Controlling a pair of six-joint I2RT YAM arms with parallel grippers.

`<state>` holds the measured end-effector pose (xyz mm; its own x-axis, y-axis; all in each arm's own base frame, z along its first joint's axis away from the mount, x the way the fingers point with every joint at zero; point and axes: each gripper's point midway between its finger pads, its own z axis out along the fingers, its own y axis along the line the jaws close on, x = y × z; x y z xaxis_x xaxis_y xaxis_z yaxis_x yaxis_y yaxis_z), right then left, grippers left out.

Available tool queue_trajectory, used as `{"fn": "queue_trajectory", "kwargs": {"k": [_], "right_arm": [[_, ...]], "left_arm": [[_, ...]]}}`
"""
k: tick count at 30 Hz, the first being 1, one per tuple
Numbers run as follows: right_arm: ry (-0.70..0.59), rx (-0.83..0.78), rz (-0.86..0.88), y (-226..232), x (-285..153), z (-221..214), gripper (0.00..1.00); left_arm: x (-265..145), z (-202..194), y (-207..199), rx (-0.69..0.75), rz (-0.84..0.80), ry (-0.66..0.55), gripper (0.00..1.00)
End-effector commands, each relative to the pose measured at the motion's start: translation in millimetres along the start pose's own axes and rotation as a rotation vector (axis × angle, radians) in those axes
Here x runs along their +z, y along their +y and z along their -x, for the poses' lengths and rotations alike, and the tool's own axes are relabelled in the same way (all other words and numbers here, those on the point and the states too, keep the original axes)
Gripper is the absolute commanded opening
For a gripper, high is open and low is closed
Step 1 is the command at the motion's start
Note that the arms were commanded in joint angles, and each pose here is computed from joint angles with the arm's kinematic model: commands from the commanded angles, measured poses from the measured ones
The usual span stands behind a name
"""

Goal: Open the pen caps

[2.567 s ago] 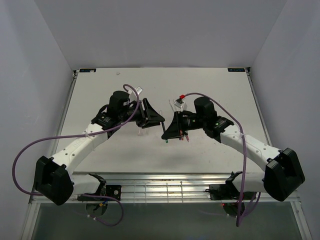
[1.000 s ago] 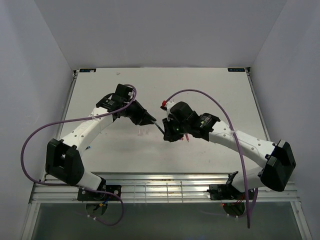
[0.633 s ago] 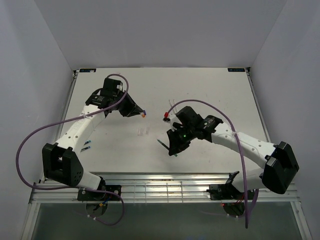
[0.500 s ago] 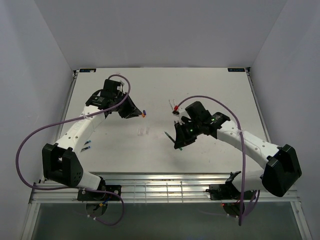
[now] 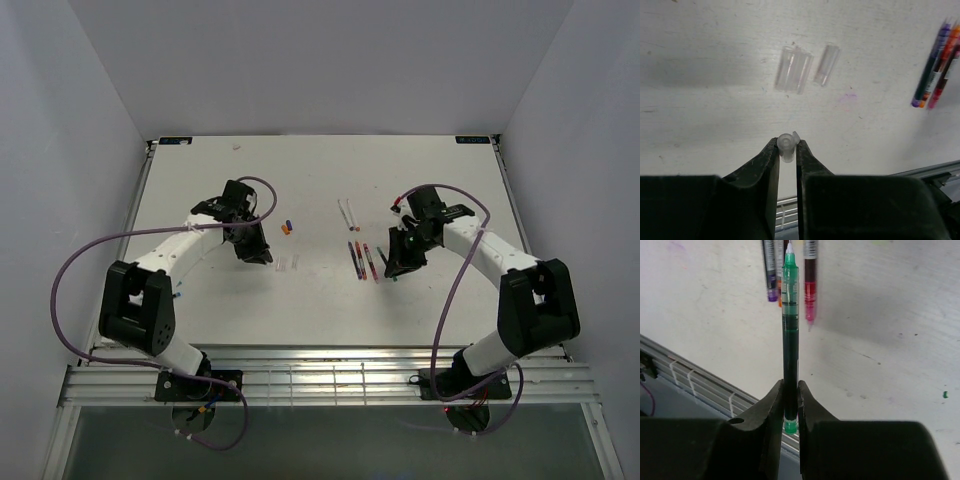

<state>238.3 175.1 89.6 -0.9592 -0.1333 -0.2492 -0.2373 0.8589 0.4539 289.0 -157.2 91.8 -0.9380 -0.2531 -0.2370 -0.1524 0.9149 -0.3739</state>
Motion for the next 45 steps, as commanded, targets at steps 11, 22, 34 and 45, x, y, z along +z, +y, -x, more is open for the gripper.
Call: {"fn": "queue_trajectory", "kwargs": {"k": [11,22,34,45], "right_arm": [[-0.018,-0.038,-0.201,-53,14,41,0.08],[0.043,-0.006,-0.135,-54,40,28,0.08],[0.114,0.024,-0.096,-57,62,17,0.08],[0.156,0.037,-0.063,-55,73,8,0.18]], "left_arm": [[41,12,33,0.133,0.145,0.012,0.06],[65,13,24,0.127,0.096,0.057,0.15],[69,7,26,0.103,0.084,0.055,0.41],[63,6,22,0.089,0.065,0.045,0.5]]}}
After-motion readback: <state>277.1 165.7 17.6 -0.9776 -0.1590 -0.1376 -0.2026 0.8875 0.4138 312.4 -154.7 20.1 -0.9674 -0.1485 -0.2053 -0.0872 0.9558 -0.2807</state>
